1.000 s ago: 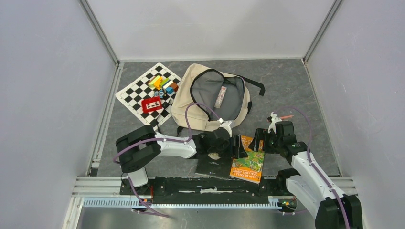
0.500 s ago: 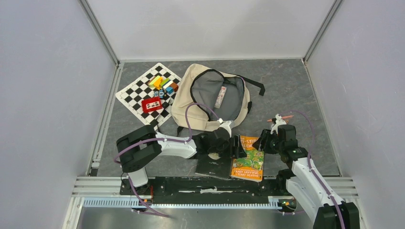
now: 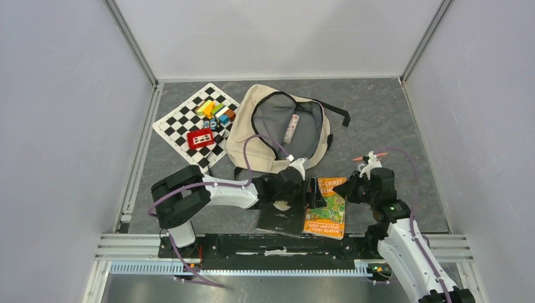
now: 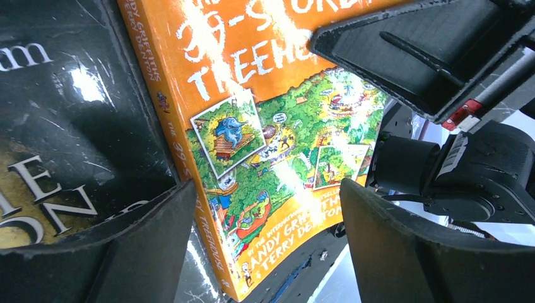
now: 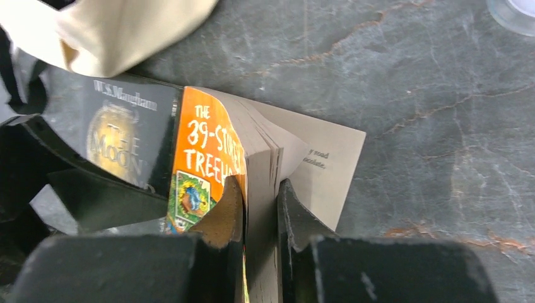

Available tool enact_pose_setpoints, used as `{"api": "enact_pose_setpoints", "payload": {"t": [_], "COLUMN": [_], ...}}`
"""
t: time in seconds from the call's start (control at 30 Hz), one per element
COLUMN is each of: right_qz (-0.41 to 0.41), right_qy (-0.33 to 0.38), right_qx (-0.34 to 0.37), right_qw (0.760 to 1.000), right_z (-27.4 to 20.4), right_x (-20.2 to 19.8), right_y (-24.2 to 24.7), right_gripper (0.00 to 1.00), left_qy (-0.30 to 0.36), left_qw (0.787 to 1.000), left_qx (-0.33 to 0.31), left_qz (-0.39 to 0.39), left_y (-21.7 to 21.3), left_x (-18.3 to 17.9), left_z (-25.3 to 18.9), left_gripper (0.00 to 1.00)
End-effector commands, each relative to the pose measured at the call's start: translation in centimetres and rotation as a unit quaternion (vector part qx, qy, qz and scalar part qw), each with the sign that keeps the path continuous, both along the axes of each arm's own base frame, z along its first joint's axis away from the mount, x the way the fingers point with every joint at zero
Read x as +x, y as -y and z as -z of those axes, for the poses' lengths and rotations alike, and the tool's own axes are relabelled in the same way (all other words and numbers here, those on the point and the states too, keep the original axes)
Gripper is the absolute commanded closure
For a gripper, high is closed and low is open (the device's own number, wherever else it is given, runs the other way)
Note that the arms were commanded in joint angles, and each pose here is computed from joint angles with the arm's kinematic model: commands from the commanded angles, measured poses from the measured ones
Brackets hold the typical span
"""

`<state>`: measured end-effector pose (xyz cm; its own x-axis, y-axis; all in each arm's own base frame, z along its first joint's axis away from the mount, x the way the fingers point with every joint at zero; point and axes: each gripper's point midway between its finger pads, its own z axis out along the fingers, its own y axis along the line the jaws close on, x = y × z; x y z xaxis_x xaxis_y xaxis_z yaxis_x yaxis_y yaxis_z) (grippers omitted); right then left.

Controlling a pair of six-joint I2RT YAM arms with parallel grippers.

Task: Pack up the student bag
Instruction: Pick up the files from the center of the board.

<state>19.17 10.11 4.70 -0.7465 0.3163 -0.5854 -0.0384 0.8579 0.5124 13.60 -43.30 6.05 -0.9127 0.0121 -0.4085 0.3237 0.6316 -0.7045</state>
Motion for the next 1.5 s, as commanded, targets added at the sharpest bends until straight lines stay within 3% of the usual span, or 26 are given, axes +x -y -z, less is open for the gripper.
{"api": "enact_pose_setpoints", "payload": {"t": [0.0,0.13,0.37,0.77,0.97,1.13,1.23,1.37,1.47], "right_qz": [-0.01,-0.008,-0.037,-0.133,-0.156,-0.165,-0.165,-0.162,-0.143], "right_qy": [0.06,0.146,0.245,0.356,0.369,0.373,0.375,0.365,0.335], "right_qx": [0.08,0.109,0.155,0.197,0.204,0.209,0.208,0.207,0.194], "right_qw": [0.995,0.983,0.956,0.904,0.893,0.889,0.888,0.893,0.911], "right_z": [-4.9,-10.5,-18.0,-27.3,-27.9,-27.9,-27.8,-27.0,-24.8], "right_x": [1.0,2.5,3.3,2.2,1.7,1.4,1.4,1.7,2.5], "right_y": [-2.3,-2.7,-3.9,-6.2,-6.7,-6.9,-6.9,-6.9,-6.5], "right_gripper": [1.0,1.0,1.0,1.0,1.0,1.0,1.0,1.0,1.0], "left_qy": [0.074,0.124,0.168,0.171,0.159,0.154,0.142,0.135,0.139], "left_qw": [0.996,0.989,0.979,0.978,0.97,0.965,0.962,0.957,0.954], "left_qx": [-0.052,-0.076,-0.112,-0.122,-0.178,-0.206,-0.224,-0.246,-0.256], "left_qz": [0.023,0.029,0.033,-0.002,0.054,0.054,0.062,0.072,0.075], "left_y": [0.3,-1.3,-5.6,-9.3,-7.2,-6.6,-5.9,-5.2,-5.1], "left_x": [1.2,1.8,2.4,3.7,2.4,2.4,2.1,2.0,1.9], "left_z": [-5.2,-10.0,-15.7,-15.4,-16.7,-17.1,-17.2,-17.3,-17.4], "left_gripper": [0.09,0.01,0.0,0.0,0.0,0.01,0.16,0.56,0.91]}}
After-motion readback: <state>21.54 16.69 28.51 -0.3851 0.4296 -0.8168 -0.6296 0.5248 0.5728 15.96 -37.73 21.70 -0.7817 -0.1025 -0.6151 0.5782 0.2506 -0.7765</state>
